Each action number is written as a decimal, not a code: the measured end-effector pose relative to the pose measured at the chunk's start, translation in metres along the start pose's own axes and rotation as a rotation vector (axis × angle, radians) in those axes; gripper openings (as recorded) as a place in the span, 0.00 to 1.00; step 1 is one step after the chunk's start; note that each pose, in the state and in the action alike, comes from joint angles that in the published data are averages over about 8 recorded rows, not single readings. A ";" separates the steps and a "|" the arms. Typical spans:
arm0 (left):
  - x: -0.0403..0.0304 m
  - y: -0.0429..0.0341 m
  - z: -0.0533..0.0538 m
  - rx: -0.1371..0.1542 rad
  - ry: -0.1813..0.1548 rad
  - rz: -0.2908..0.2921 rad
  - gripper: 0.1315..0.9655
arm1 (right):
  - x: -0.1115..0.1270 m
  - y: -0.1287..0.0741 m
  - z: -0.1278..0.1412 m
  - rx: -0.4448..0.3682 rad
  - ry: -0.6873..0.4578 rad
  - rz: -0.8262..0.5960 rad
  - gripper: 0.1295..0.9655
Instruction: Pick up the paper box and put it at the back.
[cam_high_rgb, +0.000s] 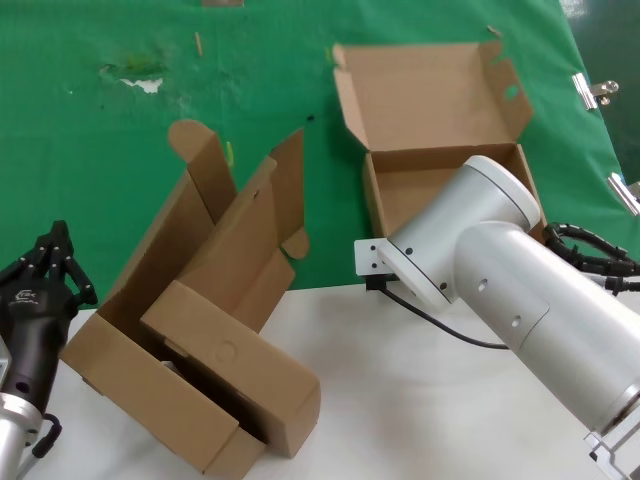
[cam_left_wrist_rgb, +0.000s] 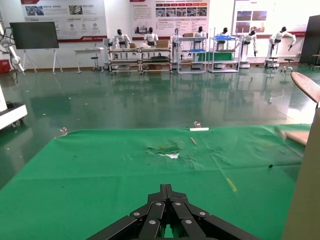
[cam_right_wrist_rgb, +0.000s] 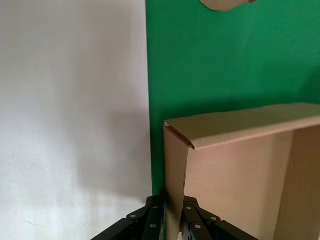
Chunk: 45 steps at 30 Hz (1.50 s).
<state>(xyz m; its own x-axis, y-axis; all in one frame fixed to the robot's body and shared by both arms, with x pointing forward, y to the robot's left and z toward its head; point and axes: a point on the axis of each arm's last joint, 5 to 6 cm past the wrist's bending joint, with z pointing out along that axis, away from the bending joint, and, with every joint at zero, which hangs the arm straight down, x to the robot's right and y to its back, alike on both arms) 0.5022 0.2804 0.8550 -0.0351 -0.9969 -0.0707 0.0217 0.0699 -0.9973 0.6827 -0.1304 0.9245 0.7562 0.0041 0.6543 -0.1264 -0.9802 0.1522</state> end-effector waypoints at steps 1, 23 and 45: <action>0.0000 0.0000 0.000 0.000 0.000 0.000 0.01 | 0.000 0.000 -0.001 0.001 0.000 0.003 0.02; 0.0000 0.0000 0.000 0.000 0.000 0.000 0.01 | -0.001 -0.006 -0.037 0.058 0.017 0.024 0.37; 0.0000 0.0000 0.000 0.000 0.000 0.000 0.01 | 0.005 0.080 -0.154 0.149 0.237 0.196 0.84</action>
<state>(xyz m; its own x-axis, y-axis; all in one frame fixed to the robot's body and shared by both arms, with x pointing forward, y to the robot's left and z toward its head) 0.5022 0.2804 0.8550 -0.0351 -0.9969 -0.0706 0.0218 0.0699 -0.9973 0.5775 -0.1784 1.0546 0.5545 -0.1587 0.8169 -0.1467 -0.9849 -0.0918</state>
